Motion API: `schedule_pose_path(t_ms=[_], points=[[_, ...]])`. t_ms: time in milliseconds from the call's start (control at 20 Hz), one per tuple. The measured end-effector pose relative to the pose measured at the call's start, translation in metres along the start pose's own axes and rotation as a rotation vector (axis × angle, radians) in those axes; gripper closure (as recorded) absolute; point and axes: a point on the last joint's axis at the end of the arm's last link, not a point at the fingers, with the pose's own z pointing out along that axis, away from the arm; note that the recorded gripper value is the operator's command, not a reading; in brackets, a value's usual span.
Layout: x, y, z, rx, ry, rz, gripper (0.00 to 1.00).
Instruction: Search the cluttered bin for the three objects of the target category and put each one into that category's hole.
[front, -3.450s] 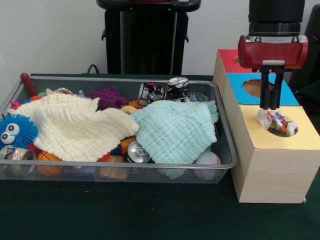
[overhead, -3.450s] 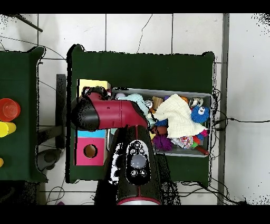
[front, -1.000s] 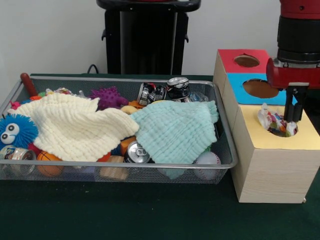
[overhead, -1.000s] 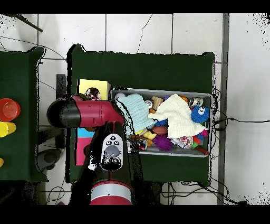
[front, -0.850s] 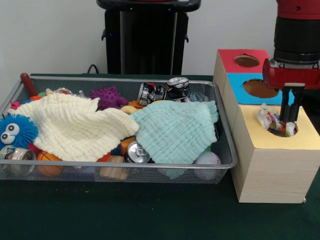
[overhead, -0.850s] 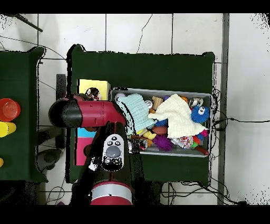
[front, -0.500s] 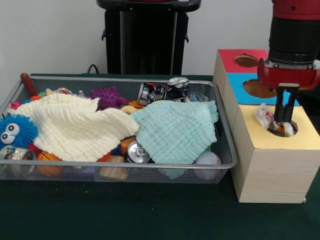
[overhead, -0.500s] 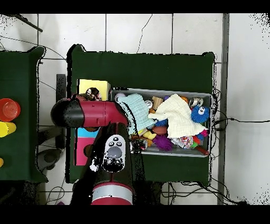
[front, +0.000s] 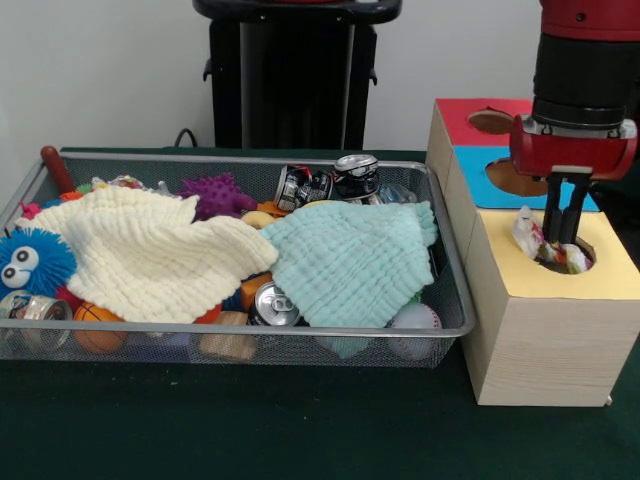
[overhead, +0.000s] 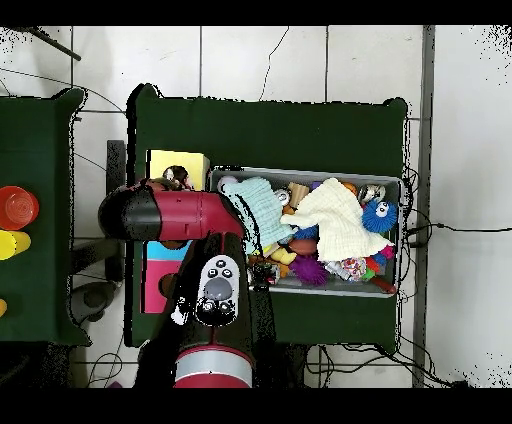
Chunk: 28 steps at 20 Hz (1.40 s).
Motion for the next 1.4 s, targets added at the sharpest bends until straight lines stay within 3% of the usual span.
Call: schedule_pose_path(t_ms=[750,1050,1400], points=[[0.002,0.0,0.044,0.011,0.035,-0.004,1.0],[0.0,0.0,0.044,0.011,0.032,-0.004,1.0],[-0.005,0.001,0.019,0.003,0.01,0.0,1.0]])
